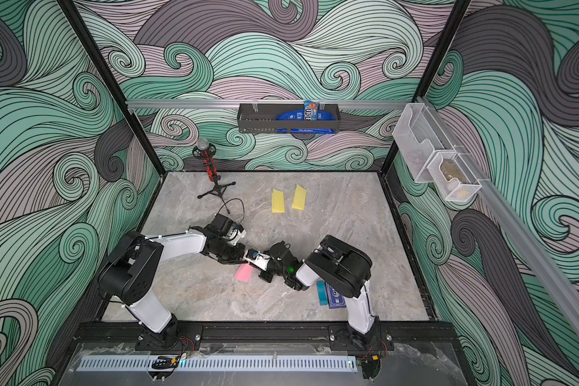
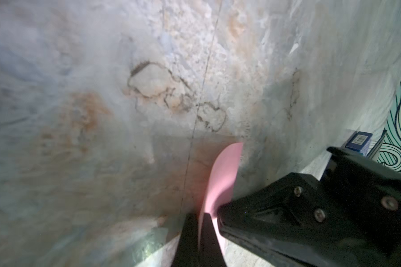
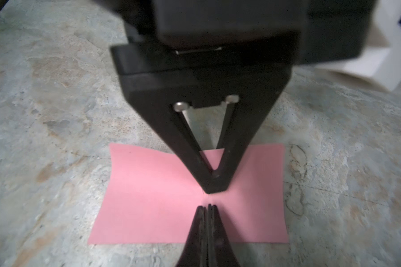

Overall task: Fold the square paper along the opposite sides
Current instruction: Smooth out the paper at the center of the board.

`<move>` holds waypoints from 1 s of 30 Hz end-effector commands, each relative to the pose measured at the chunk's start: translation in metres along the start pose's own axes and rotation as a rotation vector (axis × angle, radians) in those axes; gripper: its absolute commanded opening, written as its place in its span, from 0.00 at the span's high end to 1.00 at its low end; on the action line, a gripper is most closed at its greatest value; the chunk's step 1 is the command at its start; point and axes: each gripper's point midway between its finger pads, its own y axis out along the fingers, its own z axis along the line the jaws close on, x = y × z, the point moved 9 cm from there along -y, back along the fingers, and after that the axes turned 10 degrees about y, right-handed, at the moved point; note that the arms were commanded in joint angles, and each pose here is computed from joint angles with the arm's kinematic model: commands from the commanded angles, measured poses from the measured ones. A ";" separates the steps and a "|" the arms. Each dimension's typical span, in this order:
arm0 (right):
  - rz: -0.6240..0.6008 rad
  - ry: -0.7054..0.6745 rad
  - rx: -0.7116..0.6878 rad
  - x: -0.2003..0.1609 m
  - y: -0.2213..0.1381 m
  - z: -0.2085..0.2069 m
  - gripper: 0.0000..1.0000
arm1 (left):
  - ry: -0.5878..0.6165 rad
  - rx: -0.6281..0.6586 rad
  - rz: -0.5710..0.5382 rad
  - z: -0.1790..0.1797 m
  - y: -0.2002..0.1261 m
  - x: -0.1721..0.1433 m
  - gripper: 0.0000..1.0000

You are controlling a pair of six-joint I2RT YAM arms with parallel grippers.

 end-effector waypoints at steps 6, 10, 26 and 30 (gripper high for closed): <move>0.171 0.023 0.043 -0.039 -0.021 0.029 0.84 | -0.042 0.107 0.064 0.016 0.007 -0.011 1.00; 0.176 0.029 0.029 -0.044 -0.029 0.032 0.83 | -0.039 0.115 0.064 0.016 0.006 -0.011 1.00; 0.039 0.051 -0.053 -0.031 -0.065 0.035 0.82 | -0.039 0.123 0.063 0.016 0.006 -0.011 1.00; -0.069 0.036 -0.029 -0.004 -0.059 0.033 0.83 | -0.040 0.123 0.063 0.016 0.006 -0.011 1.00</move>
